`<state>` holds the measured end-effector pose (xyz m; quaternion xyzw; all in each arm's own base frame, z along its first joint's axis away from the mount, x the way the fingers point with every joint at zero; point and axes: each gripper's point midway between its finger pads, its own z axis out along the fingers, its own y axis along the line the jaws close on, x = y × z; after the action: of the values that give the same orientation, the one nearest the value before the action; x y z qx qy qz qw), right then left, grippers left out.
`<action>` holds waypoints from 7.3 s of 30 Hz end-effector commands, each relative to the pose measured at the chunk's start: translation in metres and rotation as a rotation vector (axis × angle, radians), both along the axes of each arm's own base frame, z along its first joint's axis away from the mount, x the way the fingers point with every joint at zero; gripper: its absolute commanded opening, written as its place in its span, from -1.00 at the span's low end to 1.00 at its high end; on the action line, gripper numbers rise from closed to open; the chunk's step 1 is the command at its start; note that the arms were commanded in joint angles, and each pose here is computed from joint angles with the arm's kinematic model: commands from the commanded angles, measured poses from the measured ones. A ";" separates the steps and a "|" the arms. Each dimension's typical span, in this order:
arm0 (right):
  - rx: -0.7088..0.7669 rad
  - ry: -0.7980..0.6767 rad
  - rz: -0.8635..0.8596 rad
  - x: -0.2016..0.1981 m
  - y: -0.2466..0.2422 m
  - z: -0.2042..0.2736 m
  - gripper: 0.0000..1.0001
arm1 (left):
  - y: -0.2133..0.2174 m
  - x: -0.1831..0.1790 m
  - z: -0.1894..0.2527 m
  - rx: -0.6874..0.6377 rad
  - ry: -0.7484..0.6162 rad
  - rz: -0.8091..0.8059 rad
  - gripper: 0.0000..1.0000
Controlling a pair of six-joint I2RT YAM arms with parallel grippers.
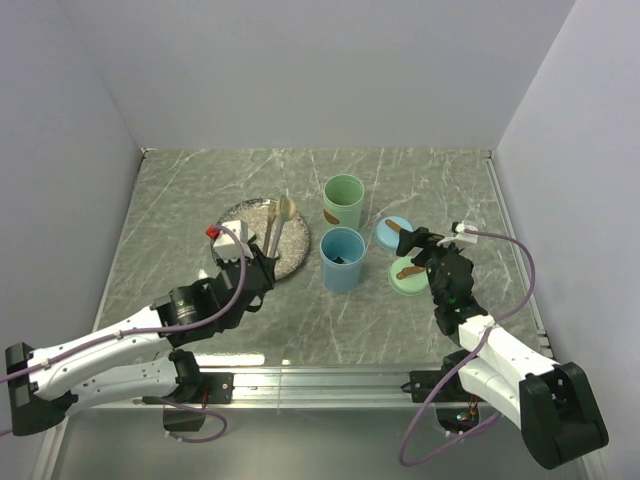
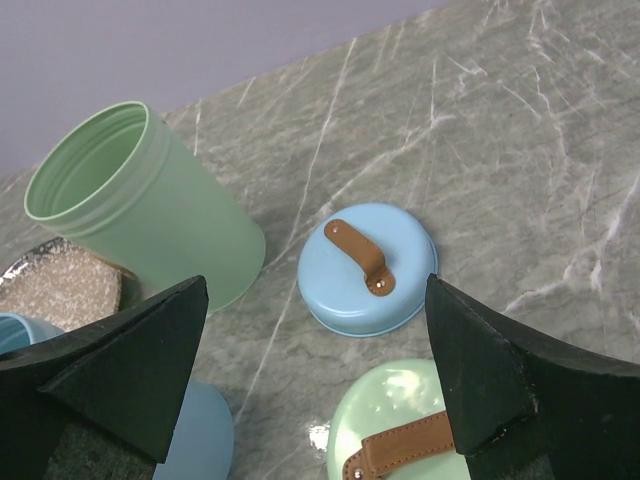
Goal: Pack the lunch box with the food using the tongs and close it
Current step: Place the food into the lunch box, then pick up the food using the clamp, then place the food into the lunch box
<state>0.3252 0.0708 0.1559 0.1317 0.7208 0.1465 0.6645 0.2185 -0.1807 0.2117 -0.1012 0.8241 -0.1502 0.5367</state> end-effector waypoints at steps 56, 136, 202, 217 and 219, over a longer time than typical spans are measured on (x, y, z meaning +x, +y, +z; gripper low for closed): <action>0.025 -0.059 0.003 0.006 0.004 0.021 0.91 | -0.077 -0.044 0.028 -0.108 -0.045 -0.510 -0.09; 0.013 -0.037 0.028 0.013 0.010 0.016 0.91 | 0.053 0.063 -0.103 0.115 0.226 0.140 0.11; 0.011 -0.024 0.004 0.022 0.009 0.012 0.91 | -0.031 0.088 0.085 -0.104 -0.169 -0.221 -0.56; 0.007 -0.018 0.008 0.025 0.011 0.010 0.91 | -0.102 0.109 0.099 -0.038 -0.199 -0.357 -0.56; 0.005 -0.014 0.009 0.025 0.011 0.009 0.91 | -0.107 0.111 0.101 -0.037 -0.203 -0.366 -0.56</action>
<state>0.3392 0.0783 0.1349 0.1241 0.7447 0.1407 0.6405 0.3220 -0.2719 0.2611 0.0516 0.8130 -0.2296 0.5326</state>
